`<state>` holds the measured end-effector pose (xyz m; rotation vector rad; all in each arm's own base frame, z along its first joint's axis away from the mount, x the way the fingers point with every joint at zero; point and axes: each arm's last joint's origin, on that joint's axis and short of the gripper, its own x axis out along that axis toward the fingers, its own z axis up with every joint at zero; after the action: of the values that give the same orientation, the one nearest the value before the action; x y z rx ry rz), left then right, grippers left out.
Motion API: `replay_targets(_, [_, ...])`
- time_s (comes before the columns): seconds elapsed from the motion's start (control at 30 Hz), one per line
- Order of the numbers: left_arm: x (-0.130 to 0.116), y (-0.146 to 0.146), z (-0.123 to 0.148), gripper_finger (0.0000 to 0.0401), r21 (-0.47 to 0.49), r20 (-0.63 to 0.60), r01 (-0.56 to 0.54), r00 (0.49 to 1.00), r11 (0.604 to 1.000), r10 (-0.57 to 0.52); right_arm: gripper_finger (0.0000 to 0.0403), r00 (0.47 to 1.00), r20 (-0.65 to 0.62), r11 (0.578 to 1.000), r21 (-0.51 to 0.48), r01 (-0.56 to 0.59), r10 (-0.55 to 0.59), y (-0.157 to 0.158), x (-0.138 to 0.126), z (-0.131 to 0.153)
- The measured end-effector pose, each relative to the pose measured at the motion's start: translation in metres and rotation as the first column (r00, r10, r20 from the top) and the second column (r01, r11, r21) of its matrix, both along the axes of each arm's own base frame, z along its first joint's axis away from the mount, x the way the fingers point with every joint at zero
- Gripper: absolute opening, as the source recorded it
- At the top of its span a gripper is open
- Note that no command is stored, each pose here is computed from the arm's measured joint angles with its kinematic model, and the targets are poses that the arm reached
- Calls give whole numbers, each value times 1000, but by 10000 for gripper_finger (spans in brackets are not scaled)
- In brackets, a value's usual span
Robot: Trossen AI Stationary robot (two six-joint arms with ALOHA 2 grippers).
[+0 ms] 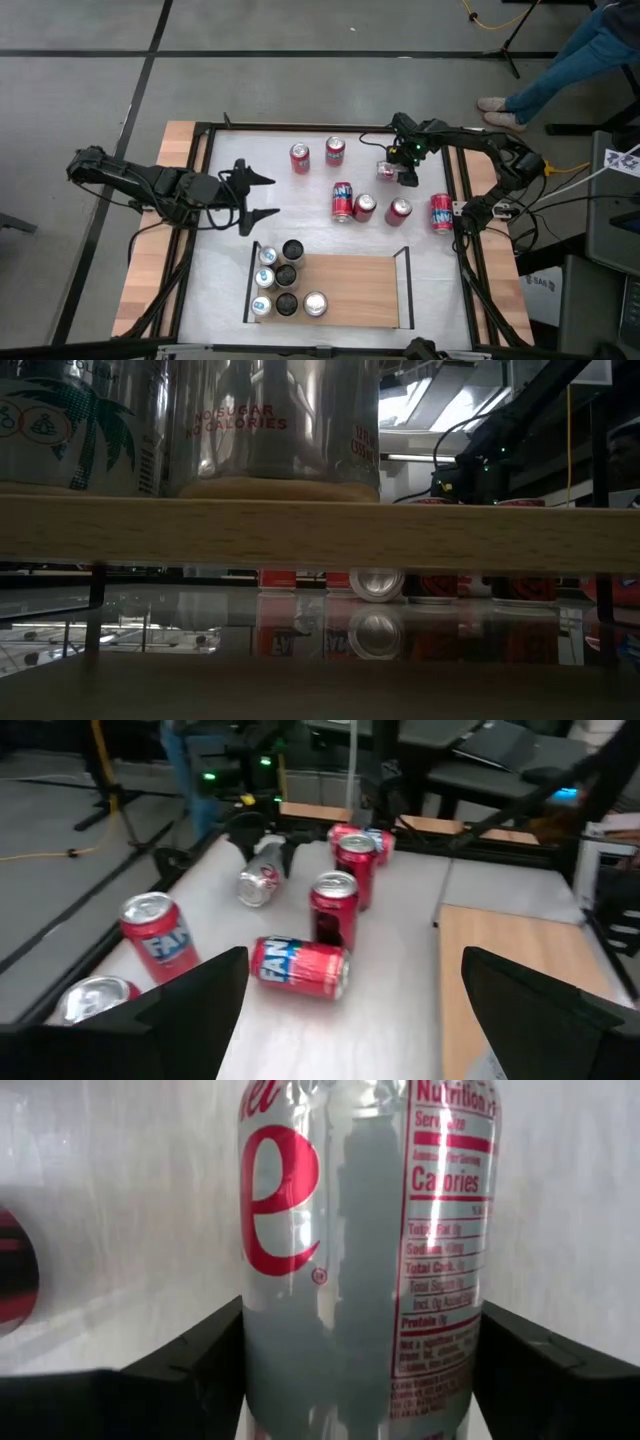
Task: Place canned beverage on shelf
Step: Put the silver soda can on the shelf aligned with the other silver soda can
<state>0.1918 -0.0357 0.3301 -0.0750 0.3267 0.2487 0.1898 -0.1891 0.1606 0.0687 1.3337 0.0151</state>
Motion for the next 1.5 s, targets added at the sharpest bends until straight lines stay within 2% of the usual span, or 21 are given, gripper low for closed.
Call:
replay_targets(0.17, [0, 3, 4, 359, -19, 65, -125, 990, 992, 126, 295, 997, 49, 997, 44, 62, -64, 0, 2, 0])
replay_targets(0.3, [1, 4, 9, 359, -34, 111, -153, 982, 988, 155, 290, 991, 103, 993, 89, 73, -82, 0, 5, 0])
replay_targets(0.53, [5, 12, 14, 359, -79, 165, -118, 978, 990, 130, 289, 973, 200, 989, 113, 96, -117, -4, 11, 2])
replay_targets(0.77, [8, 29, 15, 359, -107, 170, -100, 978, 989, 117, 286, 946, 294, 989, 92, 115, -138, -11, 19, 7])
replay_targets(1.03, [9, 45, 15, 359, -131, 166, -81, 981, 988, 102, 288, 935, 331, 992, 64, 113, -128, -19, 27, 25])
replay_targets(1.33, [9, 53, 14, 359, -140, 161, -63, 983, 988, 85, 289, 946, 293, 989, 94, 114, -137, -19, 28, 45])
replay_targets(1.5, [9, 53, 14, 359, -140, 161, -64, 983, 988, 86, 286, 932, 339, 988, 124, 88, -126, -9, 34, 57])
